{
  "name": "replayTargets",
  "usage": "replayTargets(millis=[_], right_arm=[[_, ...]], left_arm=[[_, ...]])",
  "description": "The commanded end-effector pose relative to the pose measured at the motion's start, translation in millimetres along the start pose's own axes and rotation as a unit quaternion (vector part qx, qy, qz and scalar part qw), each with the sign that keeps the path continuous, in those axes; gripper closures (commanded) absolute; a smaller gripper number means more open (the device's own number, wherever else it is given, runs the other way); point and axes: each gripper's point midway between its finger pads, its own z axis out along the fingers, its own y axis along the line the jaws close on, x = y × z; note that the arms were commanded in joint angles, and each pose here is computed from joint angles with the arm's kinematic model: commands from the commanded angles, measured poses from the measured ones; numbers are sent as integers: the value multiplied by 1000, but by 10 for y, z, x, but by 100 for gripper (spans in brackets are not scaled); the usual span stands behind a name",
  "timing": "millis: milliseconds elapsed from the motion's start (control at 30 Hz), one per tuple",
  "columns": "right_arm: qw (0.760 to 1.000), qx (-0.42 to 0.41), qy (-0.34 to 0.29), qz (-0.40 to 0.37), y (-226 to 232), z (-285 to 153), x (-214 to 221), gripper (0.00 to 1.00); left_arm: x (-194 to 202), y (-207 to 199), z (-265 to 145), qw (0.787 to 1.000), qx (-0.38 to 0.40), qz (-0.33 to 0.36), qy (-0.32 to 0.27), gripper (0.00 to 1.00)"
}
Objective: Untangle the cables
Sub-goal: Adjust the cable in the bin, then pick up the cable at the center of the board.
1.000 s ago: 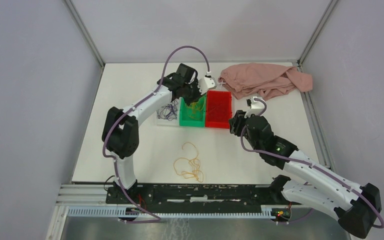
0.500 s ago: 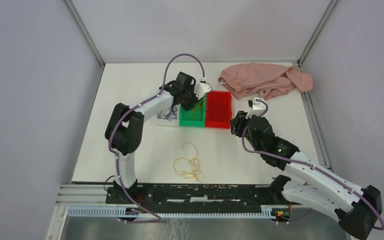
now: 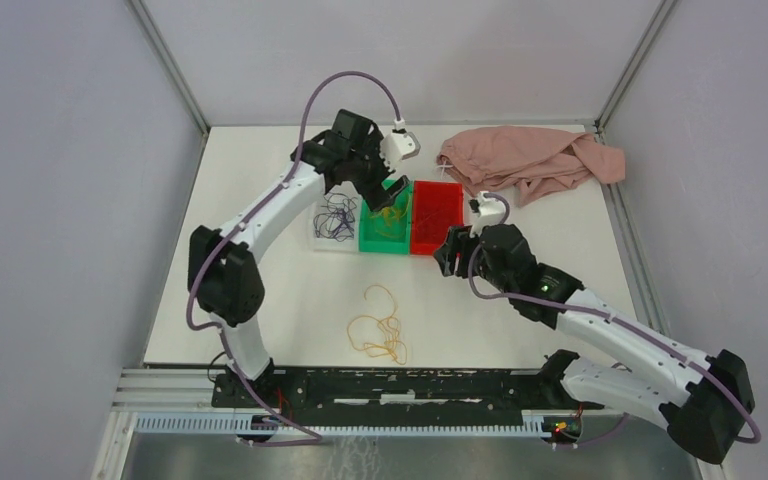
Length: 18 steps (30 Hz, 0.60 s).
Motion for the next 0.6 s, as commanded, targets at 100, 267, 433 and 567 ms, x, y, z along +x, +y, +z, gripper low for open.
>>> replayTargets(millis=[100, 267, 433, 567], right_arm=[[972, -193, 131, 12, 855, 11, 359, 36], [946, -222, 231, -54, 1172, -94, 1018, 34], [917, -228, 315, -87, 1321, -144, 1539, 36], [911, -200, 348, -90, 1252, -29, 1798, 53]], left_arm=[[-272, -50, -945, 999, -35, 3, -40, 1], [-164, 51, -1359, 994, -75, -42, -74, 1], [-46, 189, -1713, 984, -136, -67, -89, 0], [72, 290, -1908, 975, -182, -89, -90, 0]])
